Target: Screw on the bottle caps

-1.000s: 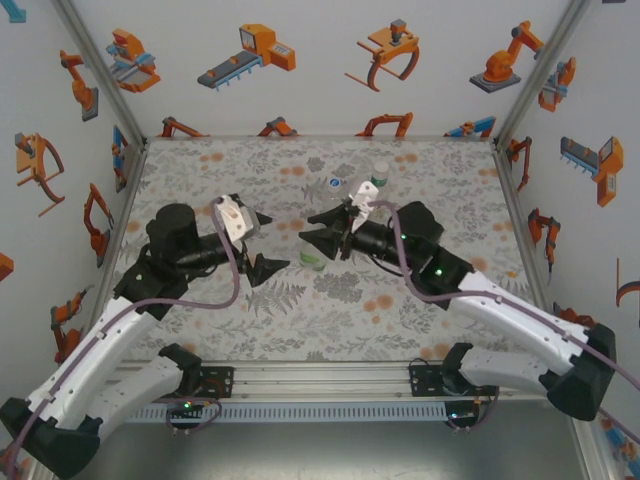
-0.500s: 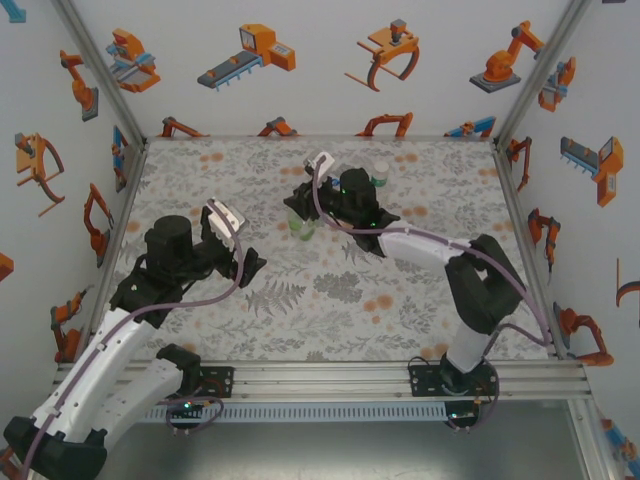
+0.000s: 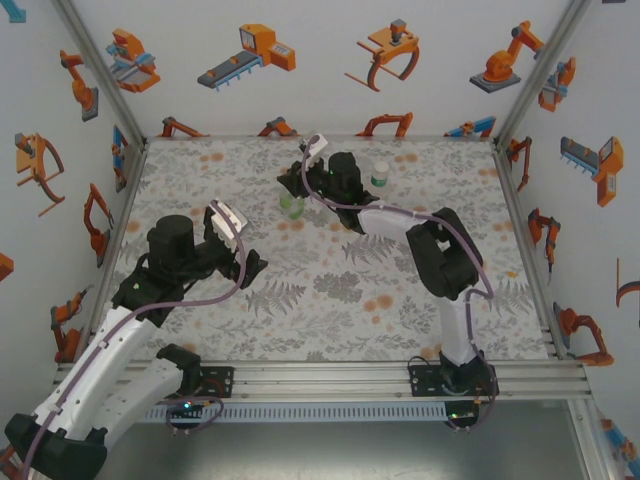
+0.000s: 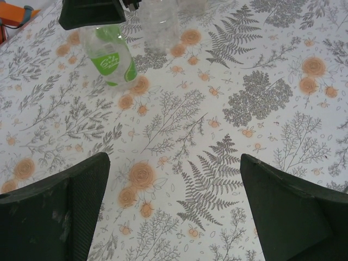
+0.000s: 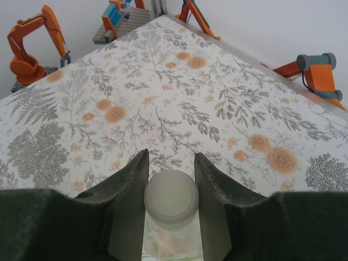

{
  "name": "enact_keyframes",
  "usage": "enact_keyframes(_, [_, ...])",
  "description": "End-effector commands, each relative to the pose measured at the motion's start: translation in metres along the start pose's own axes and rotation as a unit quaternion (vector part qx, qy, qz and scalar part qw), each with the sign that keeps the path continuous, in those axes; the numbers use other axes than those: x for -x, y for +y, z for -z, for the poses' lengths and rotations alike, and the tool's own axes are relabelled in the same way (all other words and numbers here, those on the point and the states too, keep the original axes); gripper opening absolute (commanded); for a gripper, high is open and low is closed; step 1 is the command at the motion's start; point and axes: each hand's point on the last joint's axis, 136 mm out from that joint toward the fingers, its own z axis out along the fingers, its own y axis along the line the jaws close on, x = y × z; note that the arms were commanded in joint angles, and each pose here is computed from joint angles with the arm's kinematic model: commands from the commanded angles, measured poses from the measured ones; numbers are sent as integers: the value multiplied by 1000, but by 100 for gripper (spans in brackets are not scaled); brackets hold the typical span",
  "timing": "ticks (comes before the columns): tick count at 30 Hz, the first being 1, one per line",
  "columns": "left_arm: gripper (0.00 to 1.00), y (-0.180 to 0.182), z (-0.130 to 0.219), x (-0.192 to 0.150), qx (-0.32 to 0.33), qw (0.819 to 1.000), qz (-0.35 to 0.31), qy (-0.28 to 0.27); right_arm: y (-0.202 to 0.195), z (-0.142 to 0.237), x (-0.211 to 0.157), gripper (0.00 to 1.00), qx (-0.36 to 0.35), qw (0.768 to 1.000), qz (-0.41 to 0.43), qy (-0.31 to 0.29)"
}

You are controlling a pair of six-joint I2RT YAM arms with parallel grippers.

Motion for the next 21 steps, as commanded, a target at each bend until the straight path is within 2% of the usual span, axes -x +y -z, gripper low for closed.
enact_keyframes(1, [97,-2,3,5,-7,1000,-12,-9,3,-6,18,0,16,999,3,-30])
enact_keyframes(6, [97,-5,2,5,-15,1000,-12,-9,3,-11,9,0,22,1000,-2,-17])
enact_keyframes(7, [97,-5,2,5,-16,1000,-13,-9,3,-11,8,5,23,1000,-2,-15])
enact_keyframes(11, [97,-4,1,5,-15,1000,-12,-7,4,-11,12,36,23,1000,2,-16])
enact_keyframes(13, [97,-4,1,5,-15,1000,-12,-7,5,-10,19,45,23,1000,8,-18])
enact_keyframes(16, [97,-4,1,5,-15,1000,-13,-7,8,-9,30,53,28,999,17,-17])
enact_keyframes(21, [97,-3,1,5,-11,1000,-14,-7,13,-1,54,54,28,999,33,-30])
